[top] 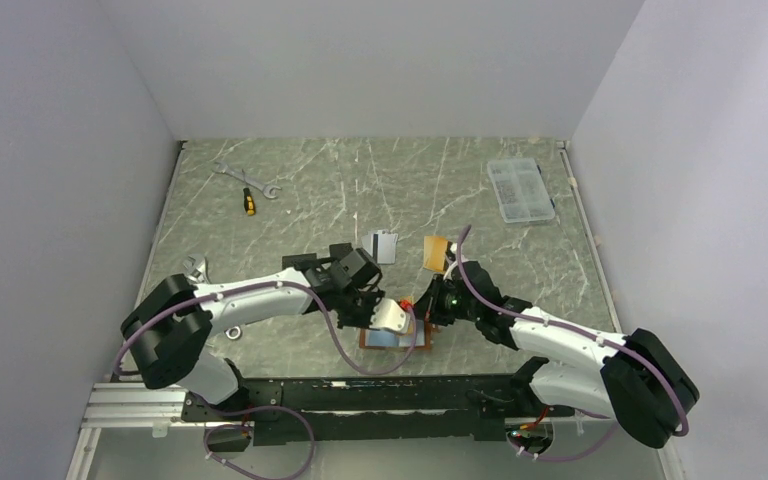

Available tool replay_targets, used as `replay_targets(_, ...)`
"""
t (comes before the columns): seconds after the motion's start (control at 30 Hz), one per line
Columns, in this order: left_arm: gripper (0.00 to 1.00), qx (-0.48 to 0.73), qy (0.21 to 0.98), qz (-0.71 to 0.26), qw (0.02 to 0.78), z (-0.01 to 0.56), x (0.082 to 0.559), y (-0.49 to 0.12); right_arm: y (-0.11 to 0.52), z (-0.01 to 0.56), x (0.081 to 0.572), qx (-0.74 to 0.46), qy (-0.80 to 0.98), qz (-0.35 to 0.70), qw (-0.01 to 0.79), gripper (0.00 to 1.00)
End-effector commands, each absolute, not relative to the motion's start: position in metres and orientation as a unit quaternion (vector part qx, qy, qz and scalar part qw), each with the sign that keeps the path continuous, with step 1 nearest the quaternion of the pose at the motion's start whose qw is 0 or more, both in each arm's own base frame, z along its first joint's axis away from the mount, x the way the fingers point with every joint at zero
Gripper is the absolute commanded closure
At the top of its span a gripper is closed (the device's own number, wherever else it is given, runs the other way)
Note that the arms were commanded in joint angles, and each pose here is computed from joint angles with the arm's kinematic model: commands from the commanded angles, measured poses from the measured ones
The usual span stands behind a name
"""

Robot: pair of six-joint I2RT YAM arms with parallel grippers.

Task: Put the credit cards into the card holder
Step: Turn over the card slot in the card holder.

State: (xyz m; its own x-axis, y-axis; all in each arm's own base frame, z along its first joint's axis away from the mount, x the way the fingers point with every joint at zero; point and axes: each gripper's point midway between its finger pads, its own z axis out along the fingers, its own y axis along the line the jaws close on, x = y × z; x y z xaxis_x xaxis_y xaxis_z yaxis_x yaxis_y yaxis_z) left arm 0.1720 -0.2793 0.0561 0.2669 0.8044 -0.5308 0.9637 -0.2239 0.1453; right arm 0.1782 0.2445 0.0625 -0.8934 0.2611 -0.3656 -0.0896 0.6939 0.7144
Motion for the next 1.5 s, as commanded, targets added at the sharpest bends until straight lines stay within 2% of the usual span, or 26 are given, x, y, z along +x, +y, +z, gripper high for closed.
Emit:
replay_targets(0.0, 0.94, 0.802, 0.530, -0.163, 0.223, 0.045, 0.164, -0.294, 0.241, 0.070, 0.195, 0.067, 0.877, 0.387, 0.278, 1.00)
replay_targets(0.3, 0.94, 0.833, 0.510, -0.121, 0.175, 0.011, 0.163, -0.275, 0.237, 0.056, 0.195, 0.092, 0.874, 0.388, 0.278, 1.00)
replay_targets(0.9, 0.93, 0.815, 0.536, -0.150, 0.160, 0.017, 0.147, -0.269, 0.237, 0.052, 0.192, 0.145, 0.841, 0.439, 0.280, 1.00)
replay_targets(1.17, 0.71, 0.832, 0.516, -0.124, 0.164, 0.032, 0.150, -0.258, 0.241, 0.052, 0.192, 0.143, 0.841, 0.444, 0.274, 1.00)
replay_targets(1.47, 0.61, 0.844, 0.494, -0.109, 0.180, 0.034, 0.158, -0.261, 0.245, 0.054, 0.193, 0.134, 0.845, 0.439, 0.275, 1.00)
